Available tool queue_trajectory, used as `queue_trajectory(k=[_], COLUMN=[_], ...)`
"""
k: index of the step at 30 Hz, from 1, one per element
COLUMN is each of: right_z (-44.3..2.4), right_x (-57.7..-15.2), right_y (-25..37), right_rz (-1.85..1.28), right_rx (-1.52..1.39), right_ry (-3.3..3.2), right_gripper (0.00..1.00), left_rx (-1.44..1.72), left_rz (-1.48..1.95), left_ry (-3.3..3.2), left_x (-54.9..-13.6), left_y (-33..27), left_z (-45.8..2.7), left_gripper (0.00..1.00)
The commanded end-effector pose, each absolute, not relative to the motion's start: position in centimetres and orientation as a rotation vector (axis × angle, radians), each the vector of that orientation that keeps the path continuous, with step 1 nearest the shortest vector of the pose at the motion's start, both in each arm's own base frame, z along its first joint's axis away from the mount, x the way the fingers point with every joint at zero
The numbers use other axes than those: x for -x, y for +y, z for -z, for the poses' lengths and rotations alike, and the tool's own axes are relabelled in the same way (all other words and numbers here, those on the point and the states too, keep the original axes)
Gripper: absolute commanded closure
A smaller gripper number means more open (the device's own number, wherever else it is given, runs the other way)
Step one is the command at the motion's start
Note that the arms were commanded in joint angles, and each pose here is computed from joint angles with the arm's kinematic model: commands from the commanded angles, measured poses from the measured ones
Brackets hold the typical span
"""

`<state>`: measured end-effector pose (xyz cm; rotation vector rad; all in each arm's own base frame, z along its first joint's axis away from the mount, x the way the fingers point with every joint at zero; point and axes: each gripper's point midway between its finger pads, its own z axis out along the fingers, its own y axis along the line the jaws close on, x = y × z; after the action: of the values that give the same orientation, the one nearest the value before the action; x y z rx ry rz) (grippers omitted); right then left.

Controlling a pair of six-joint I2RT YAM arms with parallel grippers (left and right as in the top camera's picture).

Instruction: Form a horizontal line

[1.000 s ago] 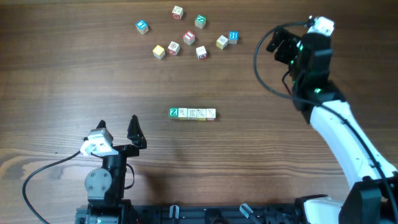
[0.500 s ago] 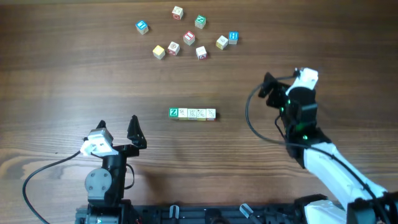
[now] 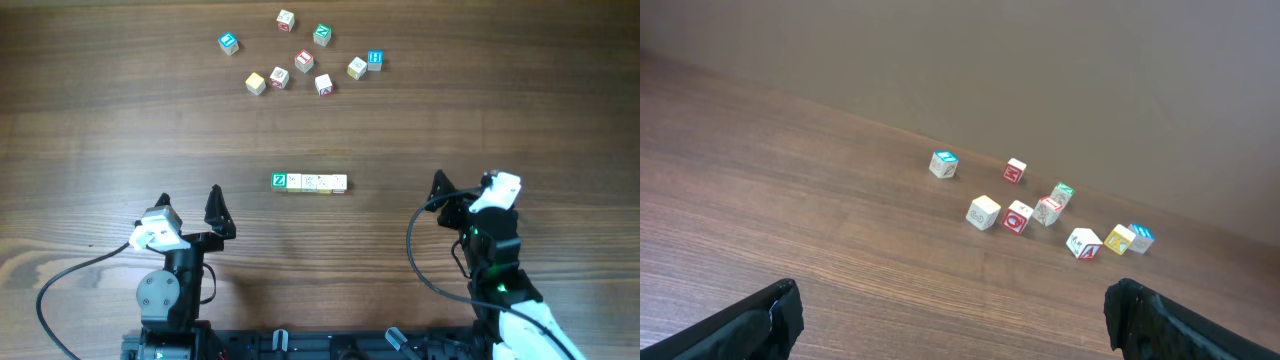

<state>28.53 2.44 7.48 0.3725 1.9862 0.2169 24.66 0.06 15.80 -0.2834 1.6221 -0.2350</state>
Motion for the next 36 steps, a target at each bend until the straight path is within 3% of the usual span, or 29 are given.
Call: queue_trajectory(k=[1, 12, 19, 36], right_z=[-7.0, -10.5, -8.3, -18.2], right_x=[-27.4, -27.0, -25.3, -24.4], right_y=[2.0, 1.9, 1.5, -2.8], right_rz=[-0.211, -0.255, -0.219, -0.218], right_rx=[-0.375, -0.37, -0.375, -0.481], right_ry=[1.96, 1.831, 1.933, 1.469], right_gripper=[0.0, 0.0, 0.0, 0.0], left_rx=[0.274, 0.274, 0.274, 0.274], left_rz=[0.207, 0.207, 0.207, 0.207], left_ry=[1.621, 1.621, 1.621, 1.621], left_x=[-24.6, -24.6, -24.6, -24.6], left_y=[0.3, 0.3, 0.3, 0.3], left_z=[-15.8, -15.8, -15.8, -15.8], left_gripper=[0.0, 0.0, 0.0, 0.0])
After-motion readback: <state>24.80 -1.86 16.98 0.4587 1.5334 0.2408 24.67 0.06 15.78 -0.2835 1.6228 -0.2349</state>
